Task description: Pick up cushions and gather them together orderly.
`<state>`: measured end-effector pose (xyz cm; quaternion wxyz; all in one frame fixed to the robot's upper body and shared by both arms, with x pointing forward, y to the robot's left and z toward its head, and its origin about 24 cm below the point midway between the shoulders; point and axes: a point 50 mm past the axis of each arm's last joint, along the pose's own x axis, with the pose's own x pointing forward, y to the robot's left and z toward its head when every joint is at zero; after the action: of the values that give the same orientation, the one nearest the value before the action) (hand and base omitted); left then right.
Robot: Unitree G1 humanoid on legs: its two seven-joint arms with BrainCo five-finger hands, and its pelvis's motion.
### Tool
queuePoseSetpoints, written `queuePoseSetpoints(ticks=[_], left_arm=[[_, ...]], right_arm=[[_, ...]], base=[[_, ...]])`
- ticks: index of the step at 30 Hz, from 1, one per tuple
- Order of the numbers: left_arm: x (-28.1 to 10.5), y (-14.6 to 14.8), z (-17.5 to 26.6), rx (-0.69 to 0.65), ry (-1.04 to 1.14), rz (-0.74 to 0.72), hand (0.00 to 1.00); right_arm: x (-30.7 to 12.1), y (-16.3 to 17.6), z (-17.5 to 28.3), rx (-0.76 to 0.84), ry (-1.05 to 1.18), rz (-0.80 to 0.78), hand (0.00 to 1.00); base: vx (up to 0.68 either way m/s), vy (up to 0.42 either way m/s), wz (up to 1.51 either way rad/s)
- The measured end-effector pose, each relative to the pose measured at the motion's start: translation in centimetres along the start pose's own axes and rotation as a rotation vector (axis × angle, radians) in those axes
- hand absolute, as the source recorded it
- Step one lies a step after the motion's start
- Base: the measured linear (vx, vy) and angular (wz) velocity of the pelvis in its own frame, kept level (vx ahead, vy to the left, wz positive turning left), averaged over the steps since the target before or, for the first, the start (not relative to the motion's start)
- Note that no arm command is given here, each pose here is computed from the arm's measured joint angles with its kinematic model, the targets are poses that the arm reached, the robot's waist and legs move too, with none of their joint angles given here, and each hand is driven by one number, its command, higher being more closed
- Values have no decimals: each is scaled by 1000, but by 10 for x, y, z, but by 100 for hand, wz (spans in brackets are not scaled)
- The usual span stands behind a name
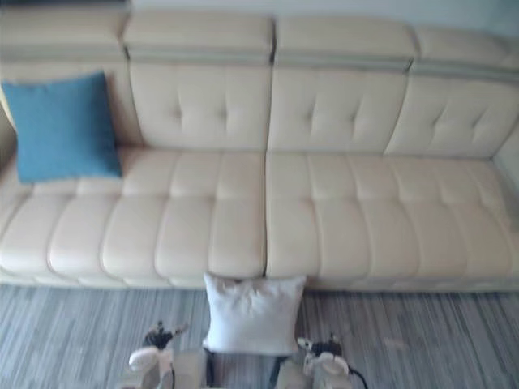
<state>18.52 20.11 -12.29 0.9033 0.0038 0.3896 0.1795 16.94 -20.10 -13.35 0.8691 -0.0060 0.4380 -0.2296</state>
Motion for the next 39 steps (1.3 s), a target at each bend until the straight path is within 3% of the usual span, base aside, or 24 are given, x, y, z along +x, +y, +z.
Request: queuePoseSetpoints(ticks=[7, 12, 19, 27, 28, 29, 39], left_arm=[[13, 4, 93, -99, -260, 35, 0], [8, 3, 191, -184, -491, 43, 0], [-41, -13, 312, -216, -841, -15, 0], [-95, -38, 369, -243, -1068, -82, 0], [-99, -40, 372, -247, -1082, -86, 0], [-106, -45, 376, -251, -1106, -91, 100], [-146, -73, 386, -372, -1202, -126, 100]], right_arm=[[4, 13, 92, 108, -235, 5, 0], [-6, 20, 177, 208, -417, 7, 0], [-67, 10, 317, 308, -819, 12, 0], [-119, 16, 374, 328, -1013, 27, 0], [-124, 19, 378, 326, -1030, 34, 100], [-129, 24, 381, 333, -1040, 45, 100], [-154, 43, 387, 412, -1087, 90, 100]], base=[[-230, 6, -18], [-95, -38, -5], [-33, -20, -2], [-65, -7, 13], [-116, 11, 13], [-110, 13, 15], [-52, 10, 10]])
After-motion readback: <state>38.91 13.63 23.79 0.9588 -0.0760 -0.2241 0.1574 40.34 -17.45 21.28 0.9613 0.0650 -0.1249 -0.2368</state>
